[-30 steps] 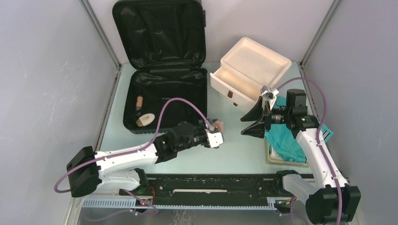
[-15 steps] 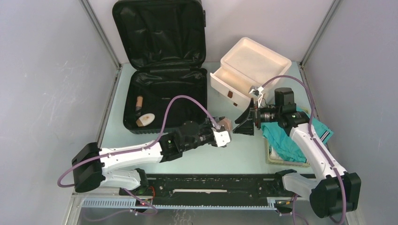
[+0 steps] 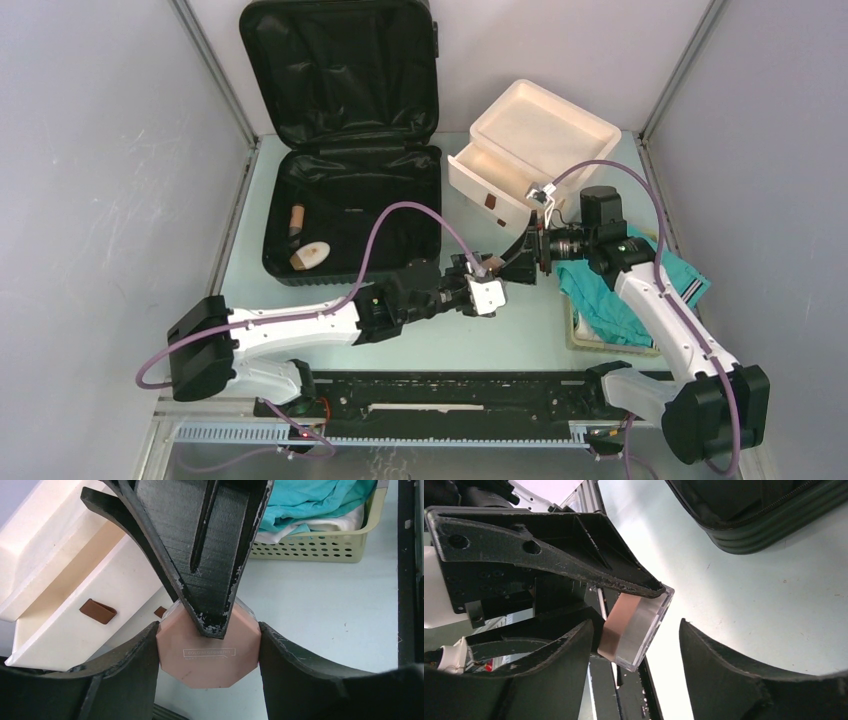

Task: Open, take out, and arrange the luggage
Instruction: Pass from the left arm to the right

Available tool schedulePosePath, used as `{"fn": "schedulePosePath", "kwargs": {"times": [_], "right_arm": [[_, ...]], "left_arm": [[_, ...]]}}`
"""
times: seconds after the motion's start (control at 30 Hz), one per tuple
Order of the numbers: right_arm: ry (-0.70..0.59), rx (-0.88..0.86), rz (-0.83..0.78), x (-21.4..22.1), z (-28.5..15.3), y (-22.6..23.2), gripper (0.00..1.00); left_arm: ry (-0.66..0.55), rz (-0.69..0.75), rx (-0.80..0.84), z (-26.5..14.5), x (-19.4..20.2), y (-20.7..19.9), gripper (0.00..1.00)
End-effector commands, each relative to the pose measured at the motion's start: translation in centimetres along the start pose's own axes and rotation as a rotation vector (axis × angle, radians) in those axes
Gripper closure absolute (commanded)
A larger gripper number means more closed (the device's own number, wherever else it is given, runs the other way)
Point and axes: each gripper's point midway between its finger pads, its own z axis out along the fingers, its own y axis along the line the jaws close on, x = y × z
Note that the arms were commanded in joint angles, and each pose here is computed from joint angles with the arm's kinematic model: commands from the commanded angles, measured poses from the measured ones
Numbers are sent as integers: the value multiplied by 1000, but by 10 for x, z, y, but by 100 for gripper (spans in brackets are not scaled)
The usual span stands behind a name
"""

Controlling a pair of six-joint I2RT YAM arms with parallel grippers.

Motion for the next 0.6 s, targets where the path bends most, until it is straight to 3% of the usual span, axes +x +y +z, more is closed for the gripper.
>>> {"fn": "schedulePosePath", "kwargs": {"times": [0.0,0.17,0.2,0.23,0.3,0.33,0.47,0.57], "right_arm": [[3,-3,7,0,4,-1,31],[16,-12,28,3,7,-1,57],[18,-16,28,3,7,0,64],[19,-22,26,3,8,1,78],[20,-31,21,4,8,2,98],[20,-35,17,4,8,3,100],[19,-56,5,3,7,5,100],[20,-81,-5,4,7,9,100]], "left_arm": [[-67,-23,-69,4,-36,22,100],[-40,-27,-92,4,-32,26,100],[-34,-30,-95,4,-31,27,100],[-24,-33,-95,4,-29,27,96],[-2,-51,-103,5,-27,28,77],[12,-65,-103,5,-26,28,67],[39,-113,-72,4,-27,24,29],[34,-141,-31,2,-30,16,8]]}}
